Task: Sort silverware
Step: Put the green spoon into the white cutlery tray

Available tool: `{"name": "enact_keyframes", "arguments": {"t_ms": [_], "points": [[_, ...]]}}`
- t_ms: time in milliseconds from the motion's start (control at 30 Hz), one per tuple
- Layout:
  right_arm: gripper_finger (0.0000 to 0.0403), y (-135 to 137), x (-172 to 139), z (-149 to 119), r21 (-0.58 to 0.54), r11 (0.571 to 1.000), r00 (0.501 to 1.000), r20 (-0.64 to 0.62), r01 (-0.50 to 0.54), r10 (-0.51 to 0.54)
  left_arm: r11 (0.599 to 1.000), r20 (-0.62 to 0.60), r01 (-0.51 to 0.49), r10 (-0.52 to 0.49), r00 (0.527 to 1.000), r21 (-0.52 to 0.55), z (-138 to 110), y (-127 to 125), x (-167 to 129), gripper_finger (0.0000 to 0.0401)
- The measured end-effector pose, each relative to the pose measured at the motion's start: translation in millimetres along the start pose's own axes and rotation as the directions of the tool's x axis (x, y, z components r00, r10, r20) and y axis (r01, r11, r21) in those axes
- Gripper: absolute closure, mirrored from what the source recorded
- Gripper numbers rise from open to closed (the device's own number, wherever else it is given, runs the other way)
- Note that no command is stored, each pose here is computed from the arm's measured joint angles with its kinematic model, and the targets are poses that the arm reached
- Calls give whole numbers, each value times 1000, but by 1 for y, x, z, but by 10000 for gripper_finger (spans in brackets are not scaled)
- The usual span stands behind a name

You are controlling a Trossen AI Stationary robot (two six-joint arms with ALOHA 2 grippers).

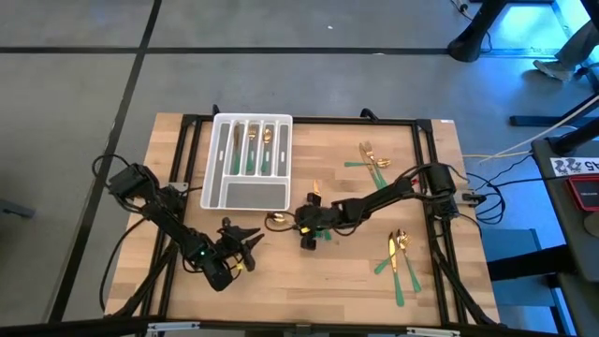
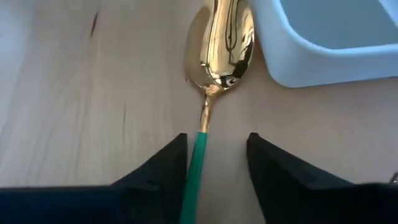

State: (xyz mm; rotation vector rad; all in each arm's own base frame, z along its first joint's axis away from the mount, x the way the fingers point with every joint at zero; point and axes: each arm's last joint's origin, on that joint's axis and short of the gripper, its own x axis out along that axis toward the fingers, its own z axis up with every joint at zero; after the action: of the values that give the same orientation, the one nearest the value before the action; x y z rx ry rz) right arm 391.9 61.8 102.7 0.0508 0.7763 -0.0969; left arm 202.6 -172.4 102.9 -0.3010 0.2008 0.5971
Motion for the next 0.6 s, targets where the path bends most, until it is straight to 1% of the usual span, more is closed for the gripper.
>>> {"name": "enact_keyframes", "arguments": {"t_ms": [100,200,233,333,433,500,600], "points": [[310,-2,3,-3,5,999,999,-29,-36,37,1000,-41,16,-16,999,-8,0,-1,2,315],[378,-5,6,-10,33,998,997,-57,-57,59,997,-86,10,-16,996,-71,0,0,7,315],[387,-4,6,-12,42,997,996,-64,-64,66,996,-104,9,-18,994,-86,0,0,9,315],[380,0,3,-16,53,996,995,-70,-72,76,997,-177,34,-45,983,-69,-1,-1,12,315],[384,9,-2,-15,26,997,996,-52,-68,69,995,-245,100,-101,964,-18,-2,-5,11,318],[393,15,-8,-14,-7,998,997,-48,-59,59,989,-261,146,-142,955,-3,-1,-9,10,324],[393,21,-27,-11,-43,999,998,-59,-3,1,980,-246,196,-184,952,25,1,-14,8,335]]}}
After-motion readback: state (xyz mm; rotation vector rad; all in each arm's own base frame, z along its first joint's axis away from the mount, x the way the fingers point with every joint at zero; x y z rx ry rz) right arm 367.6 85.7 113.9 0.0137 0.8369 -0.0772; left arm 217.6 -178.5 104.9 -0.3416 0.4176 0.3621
